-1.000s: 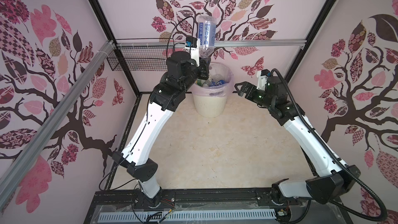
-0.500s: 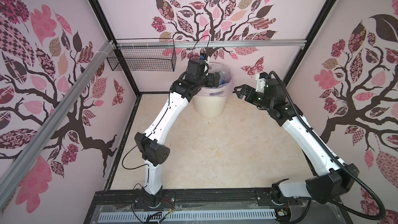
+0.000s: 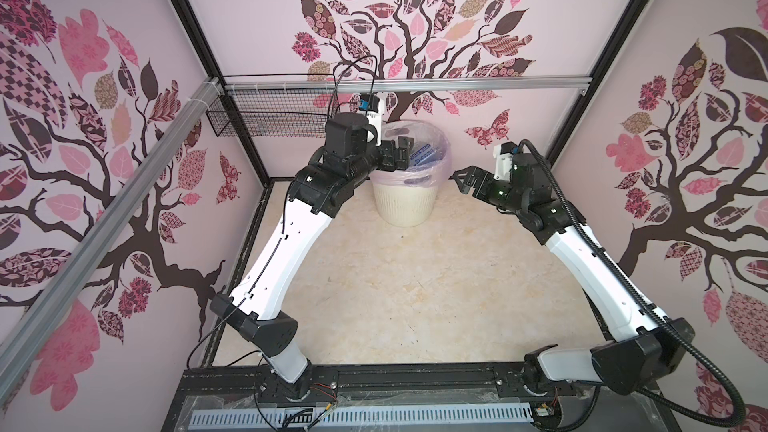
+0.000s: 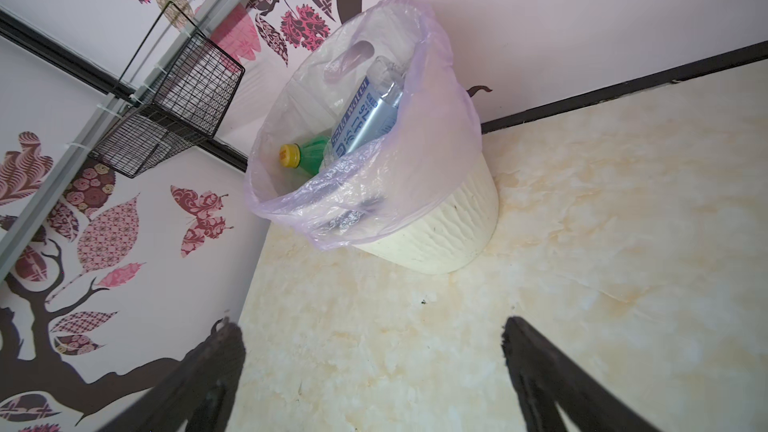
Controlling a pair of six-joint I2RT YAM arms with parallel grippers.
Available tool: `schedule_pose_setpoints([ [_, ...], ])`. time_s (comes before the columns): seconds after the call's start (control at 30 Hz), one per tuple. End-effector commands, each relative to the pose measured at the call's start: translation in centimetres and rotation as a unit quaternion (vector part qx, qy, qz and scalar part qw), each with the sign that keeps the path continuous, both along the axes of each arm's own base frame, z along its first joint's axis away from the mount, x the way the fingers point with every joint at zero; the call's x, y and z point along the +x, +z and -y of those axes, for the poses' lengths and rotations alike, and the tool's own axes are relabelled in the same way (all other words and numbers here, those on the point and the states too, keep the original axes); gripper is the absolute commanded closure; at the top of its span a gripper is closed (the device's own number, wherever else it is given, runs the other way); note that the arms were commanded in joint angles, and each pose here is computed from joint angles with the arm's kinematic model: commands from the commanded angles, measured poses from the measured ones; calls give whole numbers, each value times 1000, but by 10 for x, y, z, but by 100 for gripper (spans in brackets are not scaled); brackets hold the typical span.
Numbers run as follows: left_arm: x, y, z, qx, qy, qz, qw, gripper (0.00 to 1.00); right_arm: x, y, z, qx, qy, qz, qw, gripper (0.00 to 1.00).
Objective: Throw the plastic bottles in the bin
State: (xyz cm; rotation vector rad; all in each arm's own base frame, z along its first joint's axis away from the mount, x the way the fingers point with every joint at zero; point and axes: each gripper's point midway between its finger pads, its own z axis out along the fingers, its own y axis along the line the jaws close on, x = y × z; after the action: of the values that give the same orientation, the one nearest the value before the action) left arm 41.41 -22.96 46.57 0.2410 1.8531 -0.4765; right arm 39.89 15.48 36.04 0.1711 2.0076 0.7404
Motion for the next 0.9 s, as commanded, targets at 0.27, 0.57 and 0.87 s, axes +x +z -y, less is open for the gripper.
schedule_pose_setpoints([
  [0.27, 3, -114, -202, 11, 236, -72, 969, 3, -2, -58, 79, -138, -131, -5, 982, 0],
  [0.57, -32, -256, -310, 103, 428, -76, 895, 3, -24, -141, 125, -184, -230, 17, 955, 1],
  [0.87, -13, -355, -311, 120, 414, -117, 895, 3, -42, -203, 156, -281, -278, 69, 916, 0],
])
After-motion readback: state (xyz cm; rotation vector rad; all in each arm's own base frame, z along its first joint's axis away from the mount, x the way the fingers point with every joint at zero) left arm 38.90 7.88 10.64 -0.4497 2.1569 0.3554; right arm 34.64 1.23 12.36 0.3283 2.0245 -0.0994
